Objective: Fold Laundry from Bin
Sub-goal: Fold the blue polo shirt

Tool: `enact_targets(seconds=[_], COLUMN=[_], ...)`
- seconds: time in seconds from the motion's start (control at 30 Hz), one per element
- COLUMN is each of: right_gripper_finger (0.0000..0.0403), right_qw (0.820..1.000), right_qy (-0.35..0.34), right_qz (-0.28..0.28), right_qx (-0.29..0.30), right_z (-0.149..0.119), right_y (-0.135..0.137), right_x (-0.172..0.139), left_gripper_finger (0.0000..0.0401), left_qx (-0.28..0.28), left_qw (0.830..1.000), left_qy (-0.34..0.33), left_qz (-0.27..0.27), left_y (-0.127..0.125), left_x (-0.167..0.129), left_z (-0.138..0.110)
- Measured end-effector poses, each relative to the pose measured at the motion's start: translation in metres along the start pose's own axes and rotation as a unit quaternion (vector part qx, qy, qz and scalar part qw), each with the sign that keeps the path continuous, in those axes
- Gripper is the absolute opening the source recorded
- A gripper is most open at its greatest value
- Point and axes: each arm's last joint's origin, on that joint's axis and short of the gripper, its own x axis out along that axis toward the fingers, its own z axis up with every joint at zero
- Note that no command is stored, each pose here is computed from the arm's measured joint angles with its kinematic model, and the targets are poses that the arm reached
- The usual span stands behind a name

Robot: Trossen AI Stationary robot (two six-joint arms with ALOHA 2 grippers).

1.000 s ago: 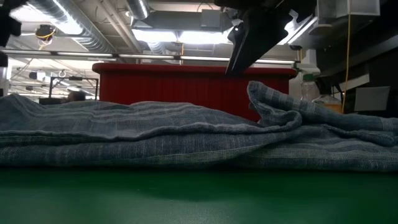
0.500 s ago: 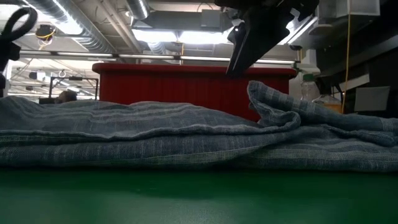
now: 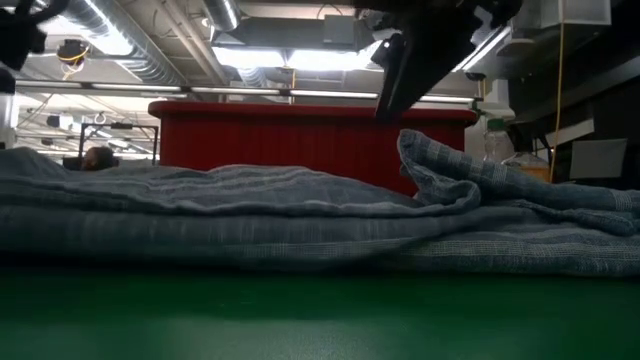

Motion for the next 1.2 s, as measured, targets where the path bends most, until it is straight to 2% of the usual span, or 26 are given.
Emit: enact_targets(seconds=[0.1,0.33,0.63,0.83,0.97,1.07,1.2], right_gripper_finger=[0.017,0.017,0.017,0.017,0.017,0.017,0.017], right_qw=[1.0,0.997,0.992,0.991,0.989,0.987,0.985], right_qy=[0.021,0.074,0.119,0.121,0.142,0.155,0.17], right_qz=[0.003,0.016,0.023,0.027,0.031,0.029,0.021], right_qx=[-0.009,-0.025,-0.045,-0.05,-0.033,-0.023,-0.004], right_z=[0.002,-0.002,-0.018,-0.021,-0.025,-0.028,-0.033], right_y=[0.005,0.035,0.07,0.079,0.077,0.075,0.072], right_x=[-0.014,-0.042,-0.053,-0.055,-0.058,-0.062,-0.069], left_gripper_finger=[0.0006,0.0004,0.0003,0.0003,0.0003,0.0003,0.0003], left_qx=[-0.002,0.0,0.002,0.032,0.074,0.103,0.139], left_qw=[1.0,0.998,0.981,0.96,0.946,0.927,0.89], left_qy=[0.002,-0.04,-0.178,-0.262,-0.308,-0.358,-0.435], left_qz=[0.013,0.056,0.078,0.093,0.069,0.049,0.022], left_y=[0.001,0.003,0.008,0.018,0.023,0.028,0.038], left_x=[-0.014,-0.058,-0.109,-0.128,-0.132,-0.139,-0.151], left_z=[0.002,0.007,0.026,0.056,0.088,0.113,0.146])
